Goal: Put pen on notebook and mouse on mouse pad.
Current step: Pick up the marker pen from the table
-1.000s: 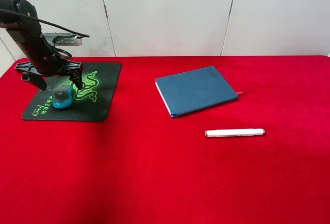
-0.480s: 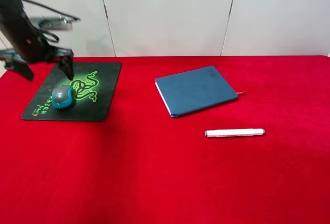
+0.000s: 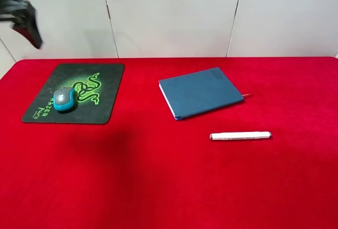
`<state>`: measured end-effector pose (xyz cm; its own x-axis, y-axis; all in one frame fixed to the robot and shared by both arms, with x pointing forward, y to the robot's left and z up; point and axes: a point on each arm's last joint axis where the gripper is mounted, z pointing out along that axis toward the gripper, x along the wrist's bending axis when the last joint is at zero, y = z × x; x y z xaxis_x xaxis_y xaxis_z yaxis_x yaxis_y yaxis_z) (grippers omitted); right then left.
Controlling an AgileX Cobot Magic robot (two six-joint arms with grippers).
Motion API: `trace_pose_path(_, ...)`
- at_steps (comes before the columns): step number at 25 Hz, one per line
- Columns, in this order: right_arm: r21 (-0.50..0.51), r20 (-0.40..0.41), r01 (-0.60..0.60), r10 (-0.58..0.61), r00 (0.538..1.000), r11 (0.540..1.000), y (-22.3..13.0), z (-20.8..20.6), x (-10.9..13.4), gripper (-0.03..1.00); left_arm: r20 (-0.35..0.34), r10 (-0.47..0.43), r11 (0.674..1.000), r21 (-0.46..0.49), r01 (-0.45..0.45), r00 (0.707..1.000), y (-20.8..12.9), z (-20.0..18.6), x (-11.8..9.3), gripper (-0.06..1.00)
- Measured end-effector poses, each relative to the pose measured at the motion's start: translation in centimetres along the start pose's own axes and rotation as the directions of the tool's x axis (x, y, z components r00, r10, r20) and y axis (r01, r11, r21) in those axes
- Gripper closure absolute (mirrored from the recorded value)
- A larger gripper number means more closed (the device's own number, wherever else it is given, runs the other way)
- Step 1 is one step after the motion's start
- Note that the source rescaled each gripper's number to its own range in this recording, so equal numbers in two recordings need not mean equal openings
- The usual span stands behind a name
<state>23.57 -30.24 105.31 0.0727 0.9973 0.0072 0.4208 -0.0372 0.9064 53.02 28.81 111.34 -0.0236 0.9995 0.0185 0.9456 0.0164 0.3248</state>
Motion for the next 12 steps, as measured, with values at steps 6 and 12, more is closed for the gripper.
trace_pose_path(6,0.0,0.0,0.0,0.0,1.0,1.0,0.0,0.0,0.0,-0.03,0.007,-0.007,0.995,-0.1,0.008,1.0,-3.8,-6.2,0.6,-0.05)
trace_pose_path(12,0.0,0.0,0.0,0.0,1.0,1.0,0.0,0.0,0.0,-0.03,0.015,-0.01,0.985,-0.171,0.013,1.0,-9.2,-8.5,1.0,-0.05)
